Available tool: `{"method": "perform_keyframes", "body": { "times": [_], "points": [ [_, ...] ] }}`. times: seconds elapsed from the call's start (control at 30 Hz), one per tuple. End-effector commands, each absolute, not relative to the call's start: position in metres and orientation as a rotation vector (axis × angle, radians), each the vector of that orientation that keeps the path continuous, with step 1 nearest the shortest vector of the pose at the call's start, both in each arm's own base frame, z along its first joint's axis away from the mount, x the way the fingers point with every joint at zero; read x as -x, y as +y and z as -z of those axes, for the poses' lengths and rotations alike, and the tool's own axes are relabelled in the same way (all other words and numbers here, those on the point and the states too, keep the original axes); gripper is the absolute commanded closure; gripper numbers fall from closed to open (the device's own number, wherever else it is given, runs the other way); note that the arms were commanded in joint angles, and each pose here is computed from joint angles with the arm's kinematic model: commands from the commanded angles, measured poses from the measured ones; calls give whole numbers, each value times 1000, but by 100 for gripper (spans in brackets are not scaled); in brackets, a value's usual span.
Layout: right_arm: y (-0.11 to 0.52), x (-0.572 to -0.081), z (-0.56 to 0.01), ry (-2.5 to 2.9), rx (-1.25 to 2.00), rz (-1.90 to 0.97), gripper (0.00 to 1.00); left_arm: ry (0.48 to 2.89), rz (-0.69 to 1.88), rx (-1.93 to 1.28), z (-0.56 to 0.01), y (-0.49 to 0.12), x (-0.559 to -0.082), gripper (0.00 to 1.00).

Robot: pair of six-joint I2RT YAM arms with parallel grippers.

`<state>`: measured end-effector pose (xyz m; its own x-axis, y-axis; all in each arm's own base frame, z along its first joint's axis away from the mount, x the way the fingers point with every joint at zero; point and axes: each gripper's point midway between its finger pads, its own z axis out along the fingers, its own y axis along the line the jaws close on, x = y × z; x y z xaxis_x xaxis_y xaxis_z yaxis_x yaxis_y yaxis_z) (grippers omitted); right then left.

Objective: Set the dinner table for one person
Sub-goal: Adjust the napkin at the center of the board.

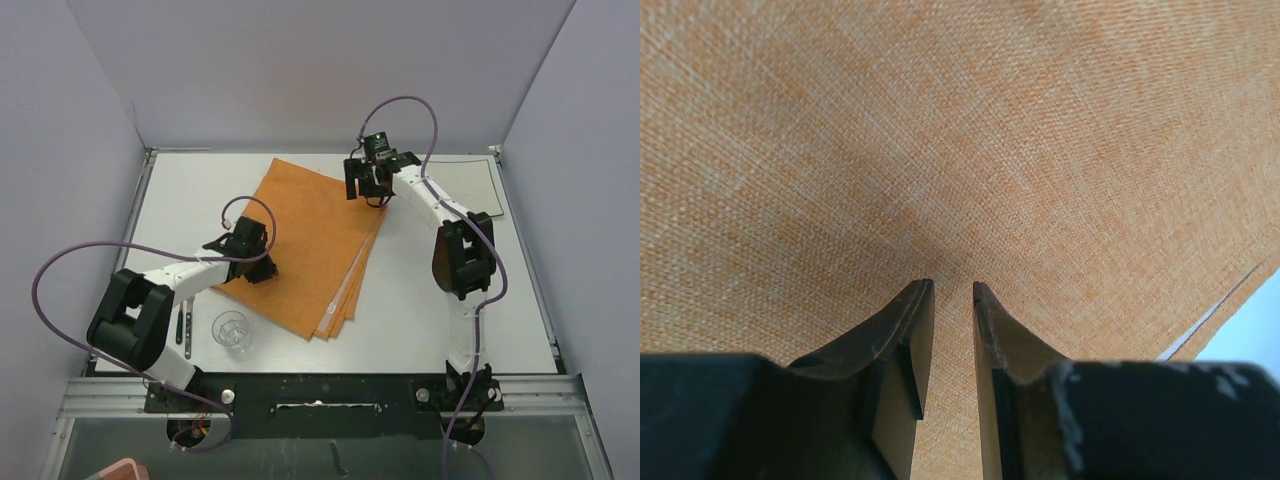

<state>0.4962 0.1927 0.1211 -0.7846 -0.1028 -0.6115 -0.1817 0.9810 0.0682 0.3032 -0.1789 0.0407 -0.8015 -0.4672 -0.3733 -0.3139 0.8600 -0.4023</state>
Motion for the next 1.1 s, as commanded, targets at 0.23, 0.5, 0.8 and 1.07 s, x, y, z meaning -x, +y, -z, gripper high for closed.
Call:
{"method": "perform_keyframes", "body": {
  "times": [0.23,0.5,0.8,1.07],
  "points": [
    [193,-520,-73,2542,158,-256,68,2516,474,788,-35,-205,-322,91],
    [197,-500,-21,2671,120,-235,100,2576,417,796,-18,-207,-327,100],
    [160,-445,-13,2774,-17,-51,100,2679,407,793,3,-196,-348,100],
    [144,-370,-18,2855,-154,32,100,2736,400,817,21,-178,-374,100]
  ]
}}
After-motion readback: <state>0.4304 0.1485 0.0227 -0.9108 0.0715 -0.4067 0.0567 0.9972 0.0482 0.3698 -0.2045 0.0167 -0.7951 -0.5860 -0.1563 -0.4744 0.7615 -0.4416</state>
